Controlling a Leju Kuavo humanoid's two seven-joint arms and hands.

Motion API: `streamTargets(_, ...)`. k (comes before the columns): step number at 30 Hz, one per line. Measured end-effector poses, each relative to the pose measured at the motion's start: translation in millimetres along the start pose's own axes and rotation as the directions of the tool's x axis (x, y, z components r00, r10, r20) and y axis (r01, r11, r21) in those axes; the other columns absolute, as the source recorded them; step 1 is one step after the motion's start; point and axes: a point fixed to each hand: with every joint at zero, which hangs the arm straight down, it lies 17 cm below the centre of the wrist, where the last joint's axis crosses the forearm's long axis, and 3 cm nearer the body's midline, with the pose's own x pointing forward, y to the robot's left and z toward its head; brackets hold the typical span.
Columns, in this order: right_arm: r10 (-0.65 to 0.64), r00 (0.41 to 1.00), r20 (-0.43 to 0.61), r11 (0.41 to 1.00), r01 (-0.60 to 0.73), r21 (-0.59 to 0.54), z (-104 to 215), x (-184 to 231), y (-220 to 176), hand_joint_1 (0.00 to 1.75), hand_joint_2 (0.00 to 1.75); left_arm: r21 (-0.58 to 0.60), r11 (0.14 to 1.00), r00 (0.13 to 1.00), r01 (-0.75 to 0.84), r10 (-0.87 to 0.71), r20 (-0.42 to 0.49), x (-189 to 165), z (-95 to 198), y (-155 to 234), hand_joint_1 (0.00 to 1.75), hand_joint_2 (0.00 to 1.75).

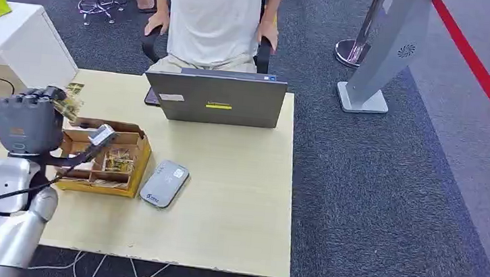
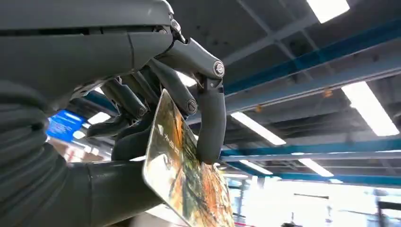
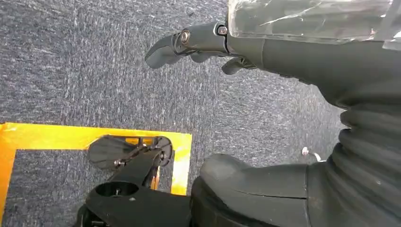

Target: Pass the card to the sensor for recognition and then transmit it.

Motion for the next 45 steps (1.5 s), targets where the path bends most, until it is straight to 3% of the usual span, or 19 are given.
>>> streamTargets(3,0.001,1.000,0.001,1.000,-0.001,0.001,0.3,0.8,1.0,0.00,1.75,0.024,0.997,0.995,-0.067,0.065,0.079,63.8,-4.1,12.1,1.75,1.75)
streamTargets(6,0.002,1.000,-0.001,1.000,-0.002,0.001,0.4,0.1,1.3,0.00,1.75,0.039,0.993,0.986,-0.113,0.108,0.125,102.2,-4.3,21.9,1.75,1.75)
streamTargets(14,0.004,1.000,-0.006,1.000,-0.005,-0.004,0.3,-1.3,0.2,0.00,1.75,0.021,0.981,0.966,-0.191,0.185,0.179,154.5,0.0,27.3,1.75,1.75)
streamTargets(17,0.004,1.000,-0.006,1.000,-0.004,-0.005,0.5,-1.2,0.7,0.00,1.75,-0.041,0.983,0.969,-0.181,0.186,0.163,159.5,2.2,14.7,1.75,1.75)
streamTargets(21,-0.004,1.000,-0.010,1.000,0.004,-0.006,0.7,-1.6,1.2,0.00,1.75,-0.294,0.946,0.980,-0.137,0.173,0.100,166.1,21.2,-44.9,1.75,1.75)
streamTargets(25,-0.009,1.000,-0.018,1.000,0.008,-0.006,0.9,-3.7,1.3,0.00,1.75,-0.415,0.903,0.988,-0.114,0.148,0.051,163.2,36.3,-81.1,1.75,1.75)
streamTargets(45,-0.003,1.000,-0.029,1.000,0.003,0.011,1.9,-5.8,5.6,0.00,1.75,-0.613,0.787,0.996,-0.073,0.088,-0.006,149.3,76.9,-140.6,1.75,1.75)
